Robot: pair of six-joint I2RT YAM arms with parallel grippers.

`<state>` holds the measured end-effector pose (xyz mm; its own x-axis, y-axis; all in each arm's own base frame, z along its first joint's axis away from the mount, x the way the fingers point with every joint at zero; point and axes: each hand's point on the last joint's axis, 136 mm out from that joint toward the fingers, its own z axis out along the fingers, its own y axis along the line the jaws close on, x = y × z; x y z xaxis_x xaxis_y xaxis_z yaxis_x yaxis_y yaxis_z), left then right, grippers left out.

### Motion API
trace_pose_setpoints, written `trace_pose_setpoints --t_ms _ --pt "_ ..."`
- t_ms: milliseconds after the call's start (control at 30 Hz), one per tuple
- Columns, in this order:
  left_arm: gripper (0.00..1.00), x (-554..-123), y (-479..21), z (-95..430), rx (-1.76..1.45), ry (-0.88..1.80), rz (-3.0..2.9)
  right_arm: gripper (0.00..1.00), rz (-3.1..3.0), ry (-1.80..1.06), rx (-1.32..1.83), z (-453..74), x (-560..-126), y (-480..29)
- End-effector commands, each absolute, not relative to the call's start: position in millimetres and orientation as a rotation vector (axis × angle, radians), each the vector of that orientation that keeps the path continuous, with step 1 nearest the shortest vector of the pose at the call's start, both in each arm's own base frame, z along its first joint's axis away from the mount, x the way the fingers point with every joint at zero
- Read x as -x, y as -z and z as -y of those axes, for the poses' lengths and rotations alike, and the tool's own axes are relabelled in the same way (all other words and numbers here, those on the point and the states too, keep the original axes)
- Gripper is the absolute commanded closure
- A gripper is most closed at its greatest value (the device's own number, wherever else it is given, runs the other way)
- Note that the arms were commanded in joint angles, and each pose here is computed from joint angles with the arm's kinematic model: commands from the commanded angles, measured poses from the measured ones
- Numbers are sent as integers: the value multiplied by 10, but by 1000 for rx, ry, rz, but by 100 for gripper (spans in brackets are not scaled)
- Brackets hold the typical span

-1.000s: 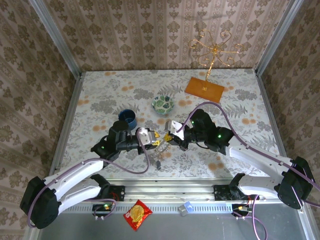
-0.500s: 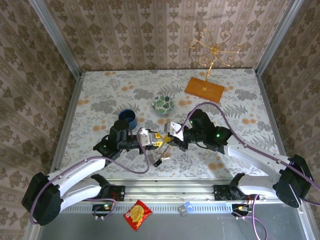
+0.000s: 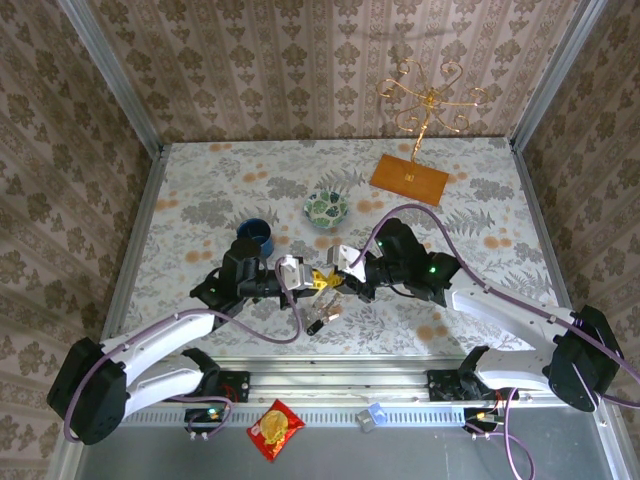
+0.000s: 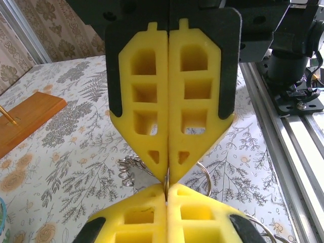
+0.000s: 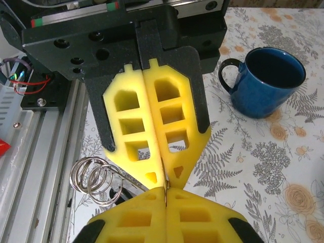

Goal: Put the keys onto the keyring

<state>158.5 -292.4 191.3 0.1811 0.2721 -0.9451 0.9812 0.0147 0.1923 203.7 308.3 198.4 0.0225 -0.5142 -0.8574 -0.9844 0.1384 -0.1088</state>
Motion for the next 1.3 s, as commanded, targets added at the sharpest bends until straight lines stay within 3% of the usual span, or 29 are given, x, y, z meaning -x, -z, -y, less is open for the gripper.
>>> trace_pose_setpoints --t_ms 0,100,300,767,1267 --pt "100 -1581 -1972 2926 -1450 863 -1220 71 -1511 -704 1436 -3062 -2058 -2239" --pt "100 -1623 -2006 2900 -1435 772 -1179 61 -1551 -608 1322 -2807 -2183 -2265" --pt "100 -1659 -2028 2900 -1434 652 -1127 65 -1643 -462 1204 -2527 -2297 -2142" --pt "100 -1607 -1991 2932 -1451 635 -1111 63 -1669 -428 1265 -2743 -2344 -1880" --pt "100 -1675 -1968 2938 -1421 620 -1144 66 -1537 -602 1534 -2857 -1807 -1815"
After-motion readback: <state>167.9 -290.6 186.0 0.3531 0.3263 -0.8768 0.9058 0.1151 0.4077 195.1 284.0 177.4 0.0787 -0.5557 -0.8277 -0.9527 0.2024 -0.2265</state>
